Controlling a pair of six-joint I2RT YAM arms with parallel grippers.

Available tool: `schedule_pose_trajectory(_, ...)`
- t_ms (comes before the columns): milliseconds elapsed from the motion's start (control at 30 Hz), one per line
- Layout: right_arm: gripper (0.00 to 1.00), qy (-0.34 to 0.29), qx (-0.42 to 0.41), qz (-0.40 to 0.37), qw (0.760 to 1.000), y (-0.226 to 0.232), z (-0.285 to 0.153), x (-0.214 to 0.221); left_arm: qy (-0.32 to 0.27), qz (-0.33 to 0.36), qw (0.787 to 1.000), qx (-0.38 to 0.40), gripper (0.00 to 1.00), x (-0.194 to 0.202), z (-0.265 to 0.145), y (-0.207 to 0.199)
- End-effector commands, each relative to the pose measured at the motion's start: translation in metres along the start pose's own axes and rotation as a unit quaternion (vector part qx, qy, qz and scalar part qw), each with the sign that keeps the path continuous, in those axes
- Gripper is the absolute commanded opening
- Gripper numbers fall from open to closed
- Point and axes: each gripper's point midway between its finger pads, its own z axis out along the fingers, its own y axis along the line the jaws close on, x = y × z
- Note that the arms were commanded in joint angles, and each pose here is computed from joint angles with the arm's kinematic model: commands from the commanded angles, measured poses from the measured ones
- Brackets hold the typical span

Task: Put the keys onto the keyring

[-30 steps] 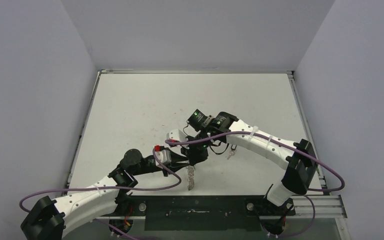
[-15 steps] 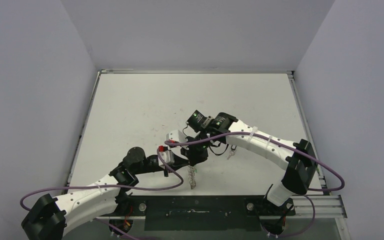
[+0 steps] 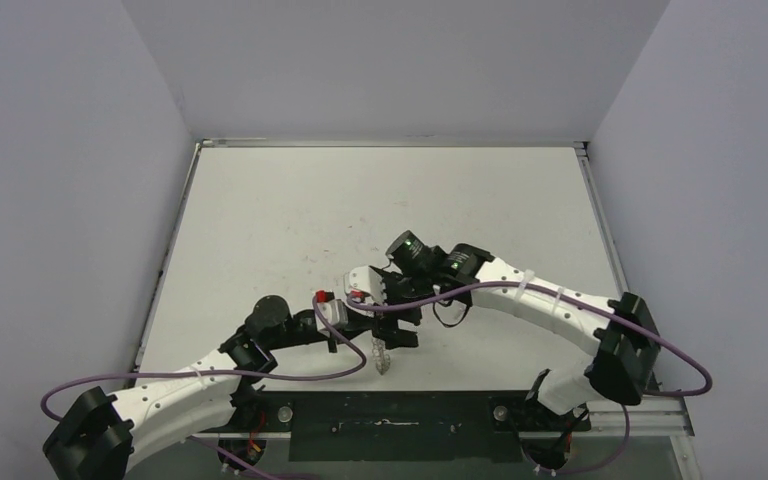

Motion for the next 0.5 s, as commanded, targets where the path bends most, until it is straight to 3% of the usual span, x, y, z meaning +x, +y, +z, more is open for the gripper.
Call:
schedule_pose_trajectory(0,1.00,-0.117,0.089,-0.091,0.985,-0.011,-0.030,-0.041,-0.054,0.015,0.998,-0.018,0.00,-0.022,-0.001,0.004)
schedule_pose_trajectory(167,1.00,-0.186,0.129,-0.121,0.967,-0.009,-0.043,-0.045,-0.069,0.021,0.997,-0.022,0.00,-0.026,-0.003,0.004)
schedule_pose_trajectory(467,1.00,-0.341,0.187,-0.043,0.920,-0.036,-0.075,-0.053,-0.079,0.025,0.997,-0.007,0.00,-0.030,-0.004,-0.002)
